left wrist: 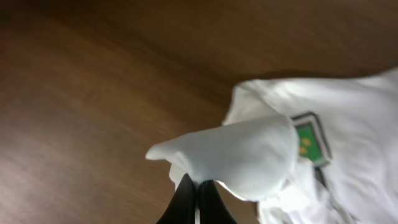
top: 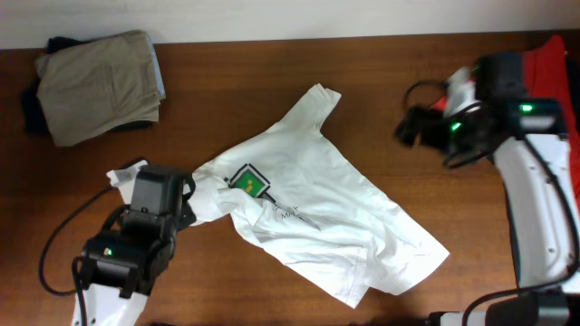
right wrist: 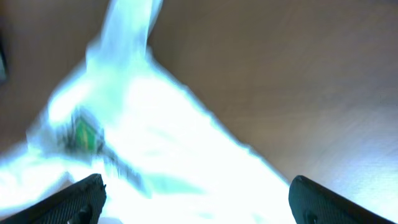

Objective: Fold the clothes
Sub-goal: 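Grasp the right side of the T-shirt with the right gripper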

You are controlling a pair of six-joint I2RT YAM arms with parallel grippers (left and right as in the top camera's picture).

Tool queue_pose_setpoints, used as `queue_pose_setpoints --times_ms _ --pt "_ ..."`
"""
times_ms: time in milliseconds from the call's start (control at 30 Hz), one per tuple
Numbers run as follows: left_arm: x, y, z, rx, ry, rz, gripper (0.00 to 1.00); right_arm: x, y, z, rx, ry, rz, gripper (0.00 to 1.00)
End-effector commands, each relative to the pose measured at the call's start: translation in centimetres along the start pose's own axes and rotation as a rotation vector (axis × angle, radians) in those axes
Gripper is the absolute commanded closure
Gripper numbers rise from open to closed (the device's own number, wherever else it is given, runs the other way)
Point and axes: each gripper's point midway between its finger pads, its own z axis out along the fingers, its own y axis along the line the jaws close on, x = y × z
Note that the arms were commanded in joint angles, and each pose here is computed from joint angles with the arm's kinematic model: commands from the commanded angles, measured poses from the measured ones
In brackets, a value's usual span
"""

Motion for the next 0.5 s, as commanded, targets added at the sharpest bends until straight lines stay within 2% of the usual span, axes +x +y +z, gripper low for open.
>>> queue_pose_setpoints --times_ms 0,300,467 --pt "-1.0 1.7 0.9 -0.090 -0.012 -0.049 0.99 5.6 1.8 3.1 -0.063 0.221 -0.157 0.02" --pt "0.4 0.5 3.1 -0.066 0.104 -0.050 0.99 16.8 3.8 9.2 -0.054 0.511 -0.330 0.02" --pt "0.5 0.5 3.4 -0.073 0.113 -0.046 0.99 20.0 1.5 10.3 0.082 0.588 -0.247 0.00"
